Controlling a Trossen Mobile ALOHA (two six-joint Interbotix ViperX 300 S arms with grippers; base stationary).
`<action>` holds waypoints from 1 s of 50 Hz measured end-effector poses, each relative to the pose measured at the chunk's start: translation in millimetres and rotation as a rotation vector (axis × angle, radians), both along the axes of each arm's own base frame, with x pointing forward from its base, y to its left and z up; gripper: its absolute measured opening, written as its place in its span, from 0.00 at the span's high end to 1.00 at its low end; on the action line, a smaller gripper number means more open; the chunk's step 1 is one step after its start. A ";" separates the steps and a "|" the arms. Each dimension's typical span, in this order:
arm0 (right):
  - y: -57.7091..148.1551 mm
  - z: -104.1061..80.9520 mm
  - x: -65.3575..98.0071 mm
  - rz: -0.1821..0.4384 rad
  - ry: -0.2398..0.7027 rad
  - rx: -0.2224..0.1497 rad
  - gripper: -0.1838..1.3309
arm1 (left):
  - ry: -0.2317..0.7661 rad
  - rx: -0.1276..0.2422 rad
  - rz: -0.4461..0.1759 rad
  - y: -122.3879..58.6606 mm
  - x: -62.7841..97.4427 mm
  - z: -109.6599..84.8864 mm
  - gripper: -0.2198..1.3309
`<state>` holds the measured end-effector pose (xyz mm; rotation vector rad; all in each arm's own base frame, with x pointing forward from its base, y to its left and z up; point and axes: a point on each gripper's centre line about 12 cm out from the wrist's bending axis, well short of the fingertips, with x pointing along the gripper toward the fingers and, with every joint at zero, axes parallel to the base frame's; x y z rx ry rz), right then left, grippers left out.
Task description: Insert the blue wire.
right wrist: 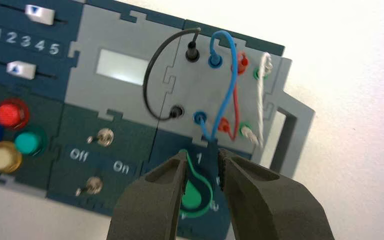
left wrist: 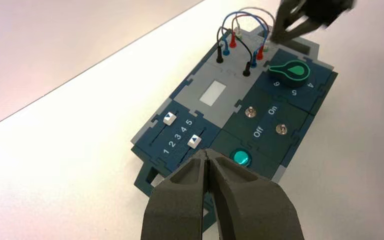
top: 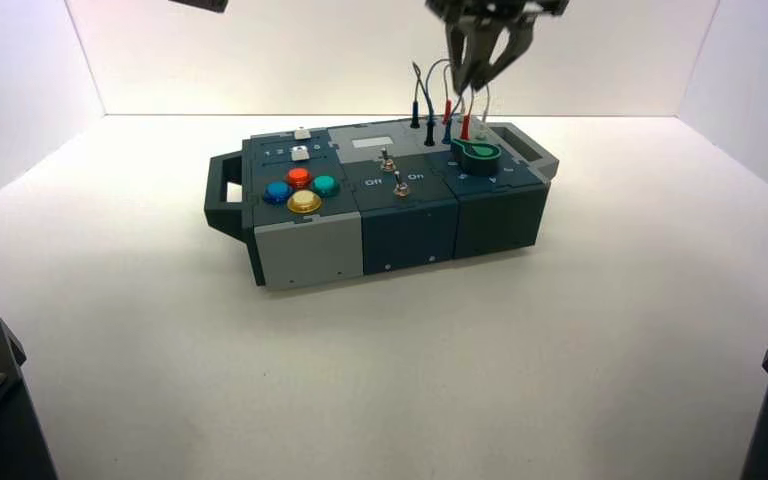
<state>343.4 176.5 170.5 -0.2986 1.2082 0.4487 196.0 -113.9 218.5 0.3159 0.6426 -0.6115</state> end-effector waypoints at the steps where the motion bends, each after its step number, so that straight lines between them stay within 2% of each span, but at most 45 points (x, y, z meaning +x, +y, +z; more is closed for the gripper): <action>1: -0.3 1.2 -0.7 0.000 -0.001 0.001 0.40 | 0.003 0.001 0.000 0.0 0.0 -0.5 0.96; 11: -7.6 31.6 -15.1 0.000 -0.069 0.034 0.40 | 0.018 0.004 0.007 -1.0 2.4 -5.4 0.97; 20: -12.1 44.1 -22.9 -0.004 -0.109 0.057 0.40 | 0.012 -0.005 0.021 0.1 4.0 -4.5 0.97; 25: -18.2 58.2 -33.0 -0.008 -0.206 0.102 0.40 | 0.007 -0.017 0.053 5.0 6.1 -5.2 0.97; 32: -38.0 67.5 -41.9 -0.052 -0.326 0.152 0.40 | -0.016 -0.044 0.123 16.4 9.8 -4.1 0.97; 40: -70.0 68.2 -49.7 -0.144 -0.412 0.179 0.40 | -0.061 -0.067 0.180 27.6 11.2 -1.9 0.97; 50: -81.0 69.7 -68.1 -0.164 -0.543 0.233 0.40 | -0.138 -0.096 0.234 39.7 9.8 4.1 0.97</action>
